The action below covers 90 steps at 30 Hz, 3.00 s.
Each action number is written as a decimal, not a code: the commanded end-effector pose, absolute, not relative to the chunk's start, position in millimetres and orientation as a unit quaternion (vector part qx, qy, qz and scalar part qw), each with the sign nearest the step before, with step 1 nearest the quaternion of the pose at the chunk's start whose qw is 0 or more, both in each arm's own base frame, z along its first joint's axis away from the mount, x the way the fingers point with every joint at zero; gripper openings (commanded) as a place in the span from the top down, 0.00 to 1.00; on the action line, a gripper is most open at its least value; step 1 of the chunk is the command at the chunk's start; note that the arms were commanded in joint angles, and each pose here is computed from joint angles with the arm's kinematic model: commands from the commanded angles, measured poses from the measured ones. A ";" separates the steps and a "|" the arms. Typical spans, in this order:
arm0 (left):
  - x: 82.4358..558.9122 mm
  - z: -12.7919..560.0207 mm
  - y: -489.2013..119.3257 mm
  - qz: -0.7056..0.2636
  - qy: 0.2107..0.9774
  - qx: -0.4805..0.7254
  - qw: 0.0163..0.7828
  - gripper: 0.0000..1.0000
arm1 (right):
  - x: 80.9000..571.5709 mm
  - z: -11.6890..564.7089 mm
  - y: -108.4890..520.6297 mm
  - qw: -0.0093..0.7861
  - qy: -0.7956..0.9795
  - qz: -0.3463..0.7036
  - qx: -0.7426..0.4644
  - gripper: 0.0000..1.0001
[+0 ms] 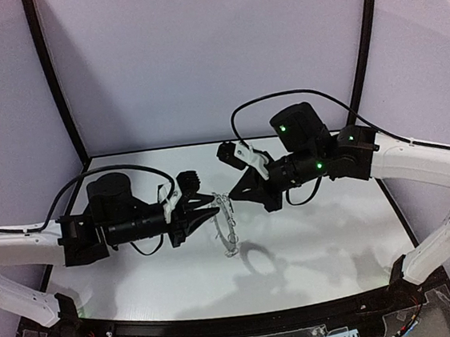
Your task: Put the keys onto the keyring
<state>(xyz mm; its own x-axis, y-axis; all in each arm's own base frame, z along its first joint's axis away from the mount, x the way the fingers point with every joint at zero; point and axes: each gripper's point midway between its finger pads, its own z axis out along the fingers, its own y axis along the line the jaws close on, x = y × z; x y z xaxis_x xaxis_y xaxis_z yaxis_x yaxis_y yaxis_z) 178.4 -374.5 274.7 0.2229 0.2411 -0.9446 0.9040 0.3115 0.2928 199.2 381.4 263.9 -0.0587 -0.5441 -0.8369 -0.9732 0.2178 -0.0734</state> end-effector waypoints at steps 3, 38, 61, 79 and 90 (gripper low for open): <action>189.7 274.0 -377.7 -0.246 0.577 0.522 0.577 0.72 | 194.4 285.0 381.0 0.411 0.657 0.270 -0.571 1.00; 196.1 258.7 -386.4 -0.230 0.604 0.539 0.540 0.97 | 174.1 297.5 385.5 0.423 0.625 0.283 -0.591 1.00; 197.6 284.4 -383.8 -0.254 0.580 0.498 0.592 0.99 | 192.1 285.5 374.9 0.436 0.655 0.243 -0.567 1.00; 168.0 312.3 -374.1 -0.318 0.496 0.491 0.642 0.99 | 193.0 265.6 382.7 0.394 0.670 0.299 -0.553 1.00; 157.0 327.0 -375.2 -0.334 0.454 0.499 0.658 0.99 | 185.4 250.7 385.9 0.353 0.675 0.320 -0.564 1.00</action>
<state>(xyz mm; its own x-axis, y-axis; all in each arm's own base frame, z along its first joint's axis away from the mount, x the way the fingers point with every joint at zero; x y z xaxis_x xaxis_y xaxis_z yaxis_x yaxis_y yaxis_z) 171.6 -379.3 280.0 0.2662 0.1663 -0.9494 0.9073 0.2892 0.3051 181.6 388.5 264.5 -0.0711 -0.5084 -0.8582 -0.9893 0.1459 -0.0044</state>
